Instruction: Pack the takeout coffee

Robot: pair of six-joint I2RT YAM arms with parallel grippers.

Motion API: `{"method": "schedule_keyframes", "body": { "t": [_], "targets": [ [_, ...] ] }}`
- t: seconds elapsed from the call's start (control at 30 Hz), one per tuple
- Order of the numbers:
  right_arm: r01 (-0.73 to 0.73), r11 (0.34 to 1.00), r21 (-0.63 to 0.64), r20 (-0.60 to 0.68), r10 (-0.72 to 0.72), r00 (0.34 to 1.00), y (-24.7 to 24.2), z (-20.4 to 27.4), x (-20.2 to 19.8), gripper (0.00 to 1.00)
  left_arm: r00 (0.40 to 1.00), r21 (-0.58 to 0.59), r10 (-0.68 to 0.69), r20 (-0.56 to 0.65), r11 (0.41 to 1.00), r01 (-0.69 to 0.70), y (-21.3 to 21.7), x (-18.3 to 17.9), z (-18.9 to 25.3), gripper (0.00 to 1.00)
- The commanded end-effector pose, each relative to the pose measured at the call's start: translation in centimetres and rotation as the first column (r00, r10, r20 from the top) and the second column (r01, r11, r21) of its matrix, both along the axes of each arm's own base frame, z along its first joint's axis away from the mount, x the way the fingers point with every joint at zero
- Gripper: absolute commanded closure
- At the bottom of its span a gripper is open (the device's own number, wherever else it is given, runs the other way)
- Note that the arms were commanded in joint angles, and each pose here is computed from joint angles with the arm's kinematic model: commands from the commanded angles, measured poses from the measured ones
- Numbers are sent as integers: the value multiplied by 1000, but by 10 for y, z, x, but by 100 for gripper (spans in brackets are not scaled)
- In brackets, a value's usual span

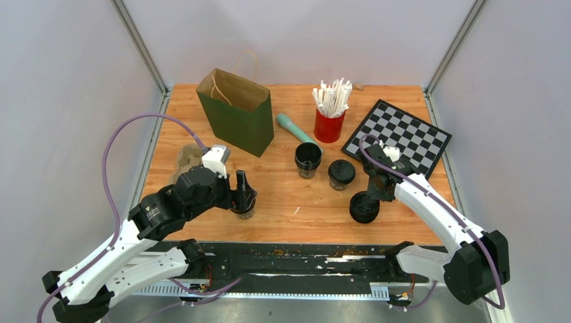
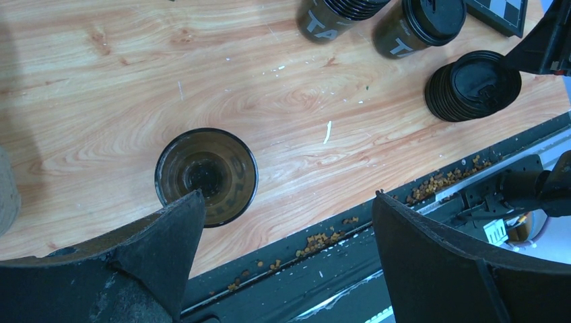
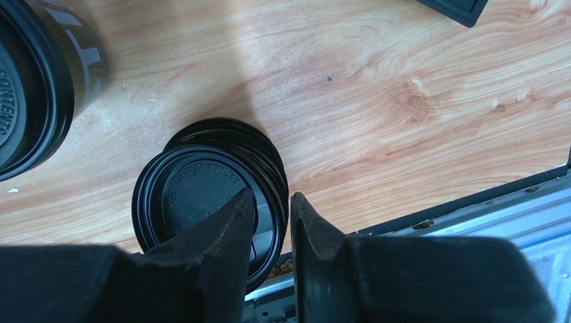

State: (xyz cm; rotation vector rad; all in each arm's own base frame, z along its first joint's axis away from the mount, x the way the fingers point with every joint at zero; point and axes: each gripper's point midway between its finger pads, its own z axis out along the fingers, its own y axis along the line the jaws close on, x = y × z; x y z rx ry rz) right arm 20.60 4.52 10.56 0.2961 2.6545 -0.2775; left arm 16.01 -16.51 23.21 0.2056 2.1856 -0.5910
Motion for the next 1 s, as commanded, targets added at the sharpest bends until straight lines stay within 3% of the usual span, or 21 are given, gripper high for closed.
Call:
{"method": "schedule_keyframes", "body": {
  "t": [0.0,0.23,0.6,0.7,0.8,0.97],
  "targets": [
    [-7,1000,-5,10,7,1000,0,1,6,74,999,-14,-7,38,1000,8,-1,3,10,0],
    [-10,1000,-11,-6,10,1000,0,-3,6,78,998,-8,5,55,1000,-4,3,4,15,0],
    [-18,1000,-22,3,18,1000,-2,8,7,97,997,-14,8,72,1000,-7,3,6,22,0],
    [-24,1000,-20,4,24,1000,-1,11,8,93,997,-16,4,71,1000,-3,2,6,21,0],
    [-24,999,-22,-4,24,1000,-1,12,8,81,998,-19,4,68,1000,-3,0,6,21,0],
    [-43,999,-10,-17,43,999,3,10,8,99,998,-19,2,67,1000,-1,0,6,21,0]
  ]
}}
